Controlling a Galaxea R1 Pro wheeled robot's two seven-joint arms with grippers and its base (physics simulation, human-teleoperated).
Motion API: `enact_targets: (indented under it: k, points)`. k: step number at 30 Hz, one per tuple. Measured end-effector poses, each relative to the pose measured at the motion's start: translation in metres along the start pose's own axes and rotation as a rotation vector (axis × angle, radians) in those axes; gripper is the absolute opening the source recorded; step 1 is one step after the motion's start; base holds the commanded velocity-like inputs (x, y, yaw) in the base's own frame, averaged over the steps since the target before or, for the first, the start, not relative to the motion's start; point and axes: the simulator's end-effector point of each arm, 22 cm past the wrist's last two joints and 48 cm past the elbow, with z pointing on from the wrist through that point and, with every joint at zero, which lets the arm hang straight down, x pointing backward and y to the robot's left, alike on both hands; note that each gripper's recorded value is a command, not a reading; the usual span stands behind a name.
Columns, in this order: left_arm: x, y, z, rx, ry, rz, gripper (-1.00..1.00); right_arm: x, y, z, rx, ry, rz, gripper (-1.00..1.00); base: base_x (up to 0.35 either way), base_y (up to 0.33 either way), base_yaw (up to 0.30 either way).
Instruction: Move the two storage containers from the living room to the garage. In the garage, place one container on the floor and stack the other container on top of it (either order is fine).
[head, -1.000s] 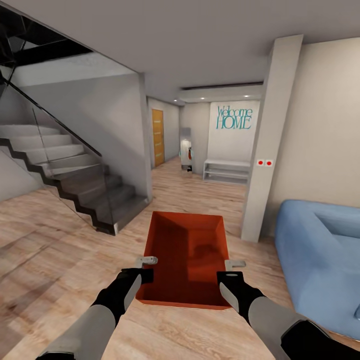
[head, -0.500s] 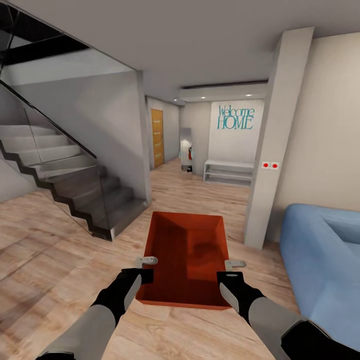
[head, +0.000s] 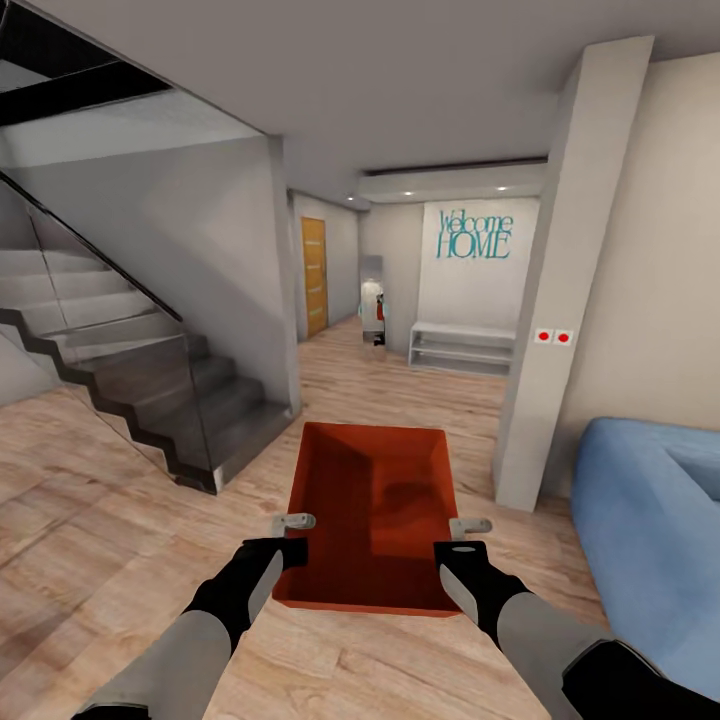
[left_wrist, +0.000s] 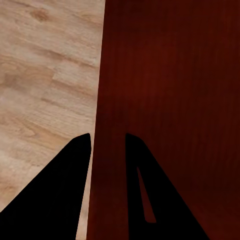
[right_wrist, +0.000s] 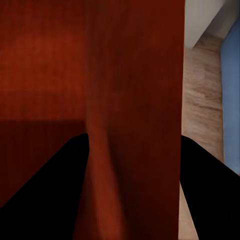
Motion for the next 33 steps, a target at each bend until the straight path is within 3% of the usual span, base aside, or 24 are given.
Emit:
enact_targets:
  k: [33]
  points:
    - [0.0057, 0.0026, 0.0006, -0.003, 0.022, 0.004, -1.0, 0.0088, 0.0027, -0.0001, -0.001, 0.021, 0.001, -1.0, 0.322, 0.0, 0.0]
